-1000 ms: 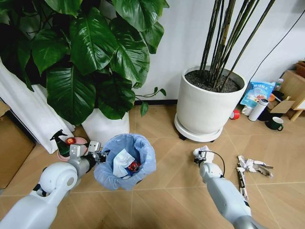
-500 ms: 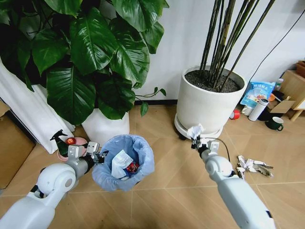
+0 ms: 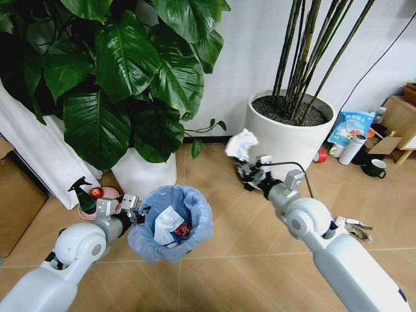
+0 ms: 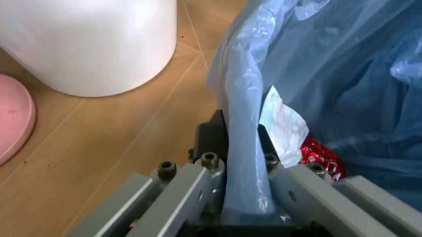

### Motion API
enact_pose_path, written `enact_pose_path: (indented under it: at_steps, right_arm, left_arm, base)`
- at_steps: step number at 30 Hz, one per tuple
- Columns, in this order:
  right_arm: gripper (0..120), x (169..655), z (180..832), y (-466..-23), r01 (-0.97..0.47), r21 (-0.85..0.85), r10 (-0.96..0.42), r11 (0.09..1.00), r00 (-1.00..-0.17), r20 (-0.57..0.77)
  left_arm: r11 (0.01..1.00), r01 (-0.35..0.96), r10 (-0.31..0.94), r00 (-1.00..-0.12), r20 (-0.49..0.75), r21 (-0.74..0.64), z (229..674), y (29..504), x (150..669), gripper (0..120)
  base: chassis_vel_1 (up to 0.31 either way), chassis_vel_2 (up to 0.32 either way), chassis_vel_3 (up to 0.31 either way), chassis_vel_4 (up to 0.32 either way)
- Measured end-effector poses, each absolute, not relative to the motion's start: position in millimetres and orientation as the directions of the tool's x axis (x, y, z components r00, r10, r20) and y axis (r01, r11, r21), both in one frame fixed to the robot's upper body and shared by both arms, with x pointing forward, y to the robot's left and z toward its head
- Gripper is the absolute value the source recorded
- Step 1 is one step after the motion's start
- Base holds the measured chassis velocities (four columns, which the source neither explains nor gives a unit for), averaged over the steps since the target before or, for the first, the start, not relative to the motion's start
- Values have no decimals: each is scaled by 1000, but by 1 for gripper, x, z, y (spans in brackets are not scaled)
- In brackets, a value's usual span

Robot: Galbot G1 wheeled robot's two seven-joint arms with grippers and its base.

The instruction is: Pick up the trash bin and place the garbage on the floor into it.

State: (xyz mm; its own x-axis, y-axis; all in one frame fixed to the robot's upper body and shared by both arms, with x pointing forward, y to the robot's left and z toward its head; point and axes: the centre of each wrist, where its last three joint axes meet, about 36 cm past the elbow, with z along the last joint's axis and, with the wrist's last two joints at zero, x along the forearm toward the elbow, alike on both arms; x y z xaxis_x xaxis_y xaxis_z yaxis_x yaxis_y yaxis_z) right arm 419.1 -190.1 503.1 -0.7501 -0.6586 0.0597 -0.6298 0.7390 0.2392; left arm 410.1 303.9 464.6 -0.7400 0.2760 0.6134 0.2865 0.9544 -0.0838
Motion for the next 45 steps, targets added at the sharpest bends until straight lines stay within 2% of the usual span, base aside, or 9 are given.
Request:
enact_pose_path:
  at_steps: [9, 18, 22, 23, 30, 33, 34, 38, 45]
  right_arm:
    - [0, 378, 489, -136, -742, 321, -802, 589, -585, 120]
    - [3, 379, 458, -122, -736, 325, -804, 594, -555, 213]
    - [23, 382, 455, -119, -733, 325, -801, 598, -556, 221]
    - [23, 382, 455, -119, -733, 325, -801, 598, -556, 221]
    - [48, 386, 454, -117, -730, 321, -797, 604, -562, 221]
    - [63, 388, 453, -115, -723, 319, -790, 612, -572, 219]
    - [63, 388, 453, -115, -723, 319, -790, 612, -572, 219]
    - [81, 395, 457, -116, -701, 288, -756, 653, -628, 185]
    - [99, 408, 465, -146, -615, 178, -640, 768, -747, 181]
  left_arm:
    - [953, 289, 283, -737, 614, -92, 462, 302, 414, 0]
    - [952, 290, 286, -738, 611, -96, 464, 303, 415, 0]
    - [952, 291, 288, -738, 610, -97, 464, 303, 415, 0]
    - [952, 291, 288, -738, 610, -97, 464, 303, 415, 0]
    - [950, 295, 293, -736, 610, -101, 464, 304, 416, 0]
    - [950, 296, 293, -736, 610, -100, 463, 304, 416, 0]
    - [950, 296, 293, -736, 610, -100, 463, 304, 416, 0]
    - [952, 288, 288, -741, 606, -101, 464, 306, 417, 0]
    - [954, 282, 283, -744, 605, -99, 465, 306, 410, 0]
  base:
    - [0, 0, 0, 0]
    - [0, 0, 0, 0]
    - [0, 0, 0, 0]
    - [0, 0, 0, 0]
    - [0, 0, 0, 0]
    - [0, 0, 0, 0]
    - [0, 0, 0, 0]
    - [0, 0, 0, 0]
    - [0, 0, 0, 0]
